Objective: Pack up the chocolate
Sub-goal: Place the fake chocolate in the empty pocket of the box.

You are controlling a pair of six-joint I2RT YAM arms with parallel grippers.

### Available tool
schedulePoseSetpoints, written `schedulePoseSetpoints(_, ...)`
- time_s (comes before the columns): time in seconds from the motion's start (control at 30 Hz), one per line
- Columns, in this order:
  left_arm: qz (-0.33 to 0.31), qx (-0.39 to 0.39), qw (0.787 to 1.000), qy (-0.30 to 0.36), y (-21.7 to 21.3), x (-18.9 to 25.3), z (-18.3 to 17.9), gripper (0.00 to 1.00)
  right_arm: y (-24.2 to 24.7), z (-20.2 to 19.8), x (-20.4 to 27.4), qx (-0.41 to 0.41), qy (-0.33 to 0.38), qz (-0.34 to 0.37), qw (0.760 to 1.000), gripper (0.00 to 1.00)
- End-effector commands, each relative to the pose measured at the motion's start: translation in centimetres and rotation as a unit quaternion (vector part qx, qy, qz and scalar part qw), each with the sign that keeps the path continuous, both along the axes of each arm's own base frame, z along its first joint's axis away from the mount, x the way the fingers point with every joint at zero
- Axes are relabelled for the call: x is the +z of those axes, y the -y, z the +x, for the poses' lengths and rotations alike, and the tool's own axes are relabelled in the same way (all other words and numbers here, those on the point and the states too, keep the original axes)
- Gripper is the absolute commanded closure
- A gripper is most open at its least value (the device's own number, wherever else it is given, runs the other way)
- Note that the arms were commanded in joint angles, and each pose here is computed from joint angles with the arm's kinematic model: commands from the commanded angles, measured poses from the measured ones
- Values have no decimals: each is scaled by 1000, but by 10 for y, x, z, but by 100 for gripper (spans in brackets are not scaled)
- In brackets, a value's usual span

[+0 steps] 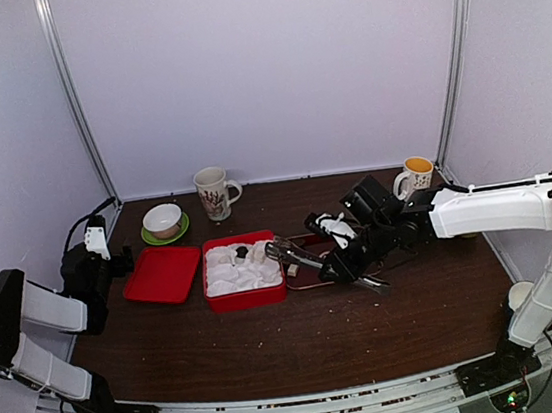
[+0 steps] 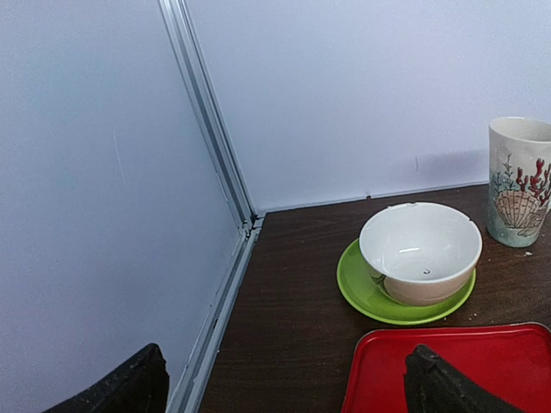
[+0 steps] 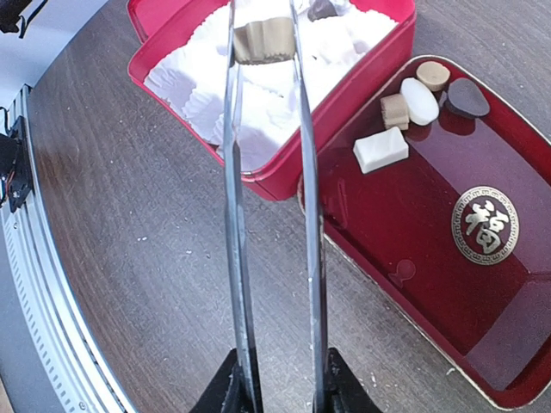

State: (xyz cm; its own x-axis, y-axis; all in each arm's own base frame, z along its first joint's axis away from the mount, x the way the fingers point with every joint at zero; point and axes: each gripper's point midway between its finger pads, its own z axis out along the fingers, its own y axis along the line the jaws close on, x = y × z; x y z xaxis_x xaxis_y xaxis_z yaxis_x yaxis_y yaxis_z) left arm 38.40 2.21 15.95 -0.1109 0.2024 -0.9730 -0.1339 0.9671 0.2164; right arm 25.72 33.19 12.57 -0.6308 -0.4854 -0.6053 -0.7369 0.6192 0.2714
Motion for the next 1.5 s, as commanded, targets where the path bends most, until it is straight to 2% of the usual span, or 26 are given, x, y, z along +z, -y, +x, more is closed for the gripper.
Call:
schedulePoseSetpoints(0.0, 2, -2, 1000, 17, -1, 8, 0, 2, -16, 3, 8, 16, 10, 9, 1000, 73)
schedulePoseSetpoints(1.47, 2, -2, 1000, 17, -1, 8, 0, 2, -22, 1, 1, 22, 9, -11, 1000, 73)
